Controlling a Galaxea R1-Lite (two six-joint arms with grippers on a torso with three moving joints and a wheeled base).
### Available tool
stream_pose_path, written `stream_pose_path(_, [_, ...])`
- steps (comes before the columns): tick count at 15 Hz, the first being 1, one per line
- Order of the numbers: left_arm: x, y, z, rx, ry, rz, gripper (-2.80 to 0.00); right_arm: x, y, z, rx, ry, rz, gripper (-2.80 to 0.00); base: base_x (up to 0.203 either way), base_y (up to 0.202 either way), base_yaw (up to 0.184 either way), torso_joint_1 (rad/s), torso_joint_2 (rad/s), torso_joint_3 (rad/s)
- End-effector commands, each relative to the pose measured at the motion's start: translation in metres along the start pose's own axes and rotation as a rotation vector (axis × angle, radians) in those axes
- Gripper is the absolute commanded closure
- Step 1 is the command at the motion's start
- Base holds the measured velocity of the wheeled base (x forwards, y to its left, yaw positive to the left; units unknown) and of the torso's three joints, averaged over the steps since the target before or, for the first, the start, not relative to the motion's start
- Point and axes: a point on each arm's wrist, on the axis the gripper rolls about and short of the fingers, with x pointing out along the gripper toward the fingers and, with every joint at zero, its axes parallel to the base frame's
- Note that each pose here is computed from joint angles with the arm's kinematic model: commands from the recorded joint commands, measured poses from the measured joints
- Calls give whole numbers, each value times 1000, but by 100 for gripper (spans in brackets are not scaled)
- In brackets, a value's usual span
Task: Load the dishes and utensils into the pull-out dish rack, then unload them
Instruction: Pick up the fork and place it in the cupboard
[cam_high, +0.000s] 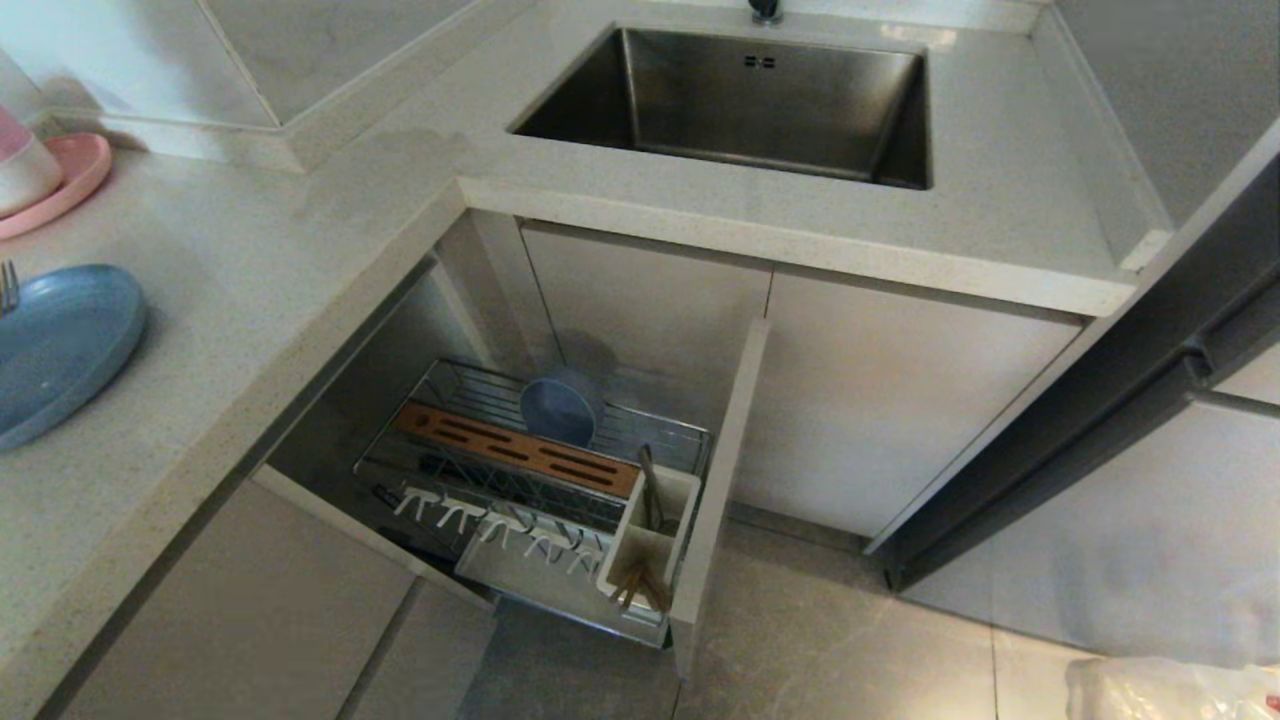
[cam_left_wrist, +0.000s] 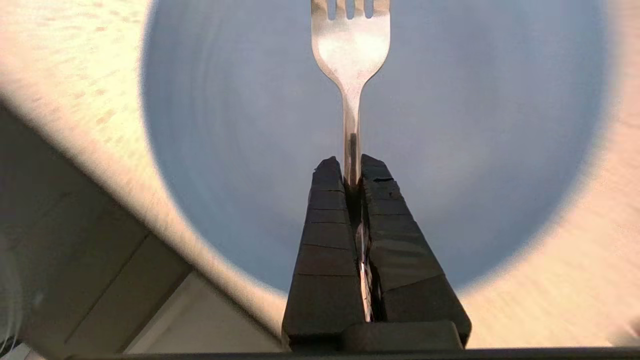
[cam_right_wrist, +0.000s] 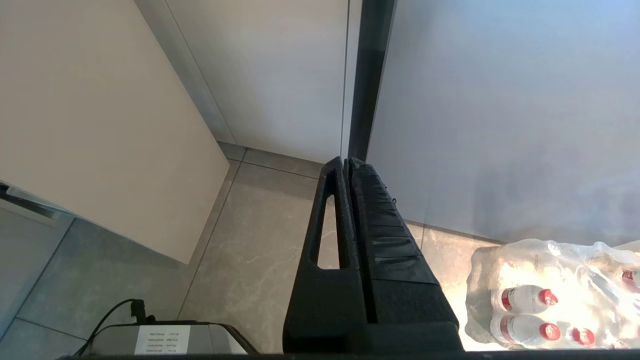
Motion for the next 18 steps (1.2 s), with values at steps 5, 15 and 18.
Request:
stream_pose_path(5, [-68,-32,-24,59,-103,-88,0,0,0,0,0,1,0,0,0,0,0,0,0,0])
stream_pose_path(15, [-76,-149,-72,438,44,-595,0,0,0,0,0,0,0,0,0,0,0,0,0,0])
stream_pose_path(18, [-65,-178,-79,521,106,-665,0,0,0,0,0,1,0,0,0,0,0,0,0,0])
